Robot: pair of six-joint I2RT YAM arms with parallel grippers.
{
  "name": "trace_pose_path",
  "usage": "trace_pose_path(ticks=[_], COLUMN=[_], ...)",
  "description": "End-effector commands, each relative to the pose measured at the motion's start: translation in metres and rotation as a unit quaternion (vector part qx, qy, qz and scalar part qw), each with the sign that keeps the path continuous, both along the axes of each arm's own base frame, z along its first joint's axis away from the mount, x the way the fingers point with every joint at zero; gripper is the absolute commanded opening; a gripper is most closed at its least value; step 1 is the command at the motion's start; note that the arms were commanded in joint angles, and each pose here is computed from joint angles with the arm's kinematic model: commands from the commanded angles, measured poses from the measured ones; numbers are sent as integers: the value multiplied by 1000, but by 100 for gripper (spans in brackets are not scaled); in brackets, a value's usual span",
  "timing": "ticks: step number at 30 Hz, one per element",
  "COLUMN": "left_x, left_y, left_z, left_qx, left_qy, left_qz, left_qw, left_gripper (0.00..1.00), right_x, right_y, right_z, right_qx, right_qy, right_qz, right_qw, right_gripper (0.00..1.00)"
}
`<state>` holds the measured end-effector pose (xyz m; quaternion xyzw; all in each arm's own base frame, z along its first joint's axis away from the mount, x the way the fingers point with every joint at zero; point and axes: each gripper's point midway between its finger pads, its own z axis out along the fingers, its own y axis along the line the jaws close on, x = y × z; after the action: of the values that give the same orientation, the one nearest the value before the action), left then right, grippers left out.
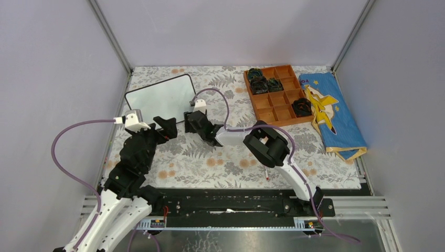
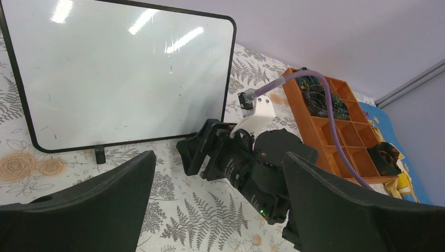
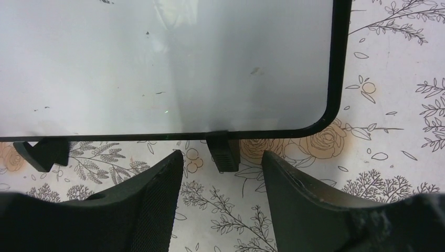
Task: Write a sentence on the whiteboard
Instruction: Move the whiteboard to the center of the board.
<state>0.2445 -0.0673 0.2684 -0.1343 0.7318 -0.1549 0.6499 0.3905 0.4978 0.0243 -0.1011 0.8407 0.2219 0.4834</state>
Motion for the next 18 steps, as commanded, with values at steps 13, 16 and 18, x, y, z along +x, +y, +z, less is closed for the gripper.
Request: trace_pose_path(ticks=[13, 16, 18], left_x=[4, 4, 4], left_y=[-9, -9, -8], left_z=[9, 9, 8], left_qx=[-7, -7, -6], left_qy=[-21, -21, -20], left_qz=[-17, -17, -16], left_qw=[1000, 1000, 1000], left_gripper=[99, 99, 99], right_x=[19, 18, 18], right_y=[-9, -6, -6], right_z=[-18, -19, -20], right_qx=[-51, -50, -52], right_qy=[-24, -22, -19], right_qz=[-10, -7, -6], right_qw=[998, 998, 998], right_gripper=[56, 52, 49])
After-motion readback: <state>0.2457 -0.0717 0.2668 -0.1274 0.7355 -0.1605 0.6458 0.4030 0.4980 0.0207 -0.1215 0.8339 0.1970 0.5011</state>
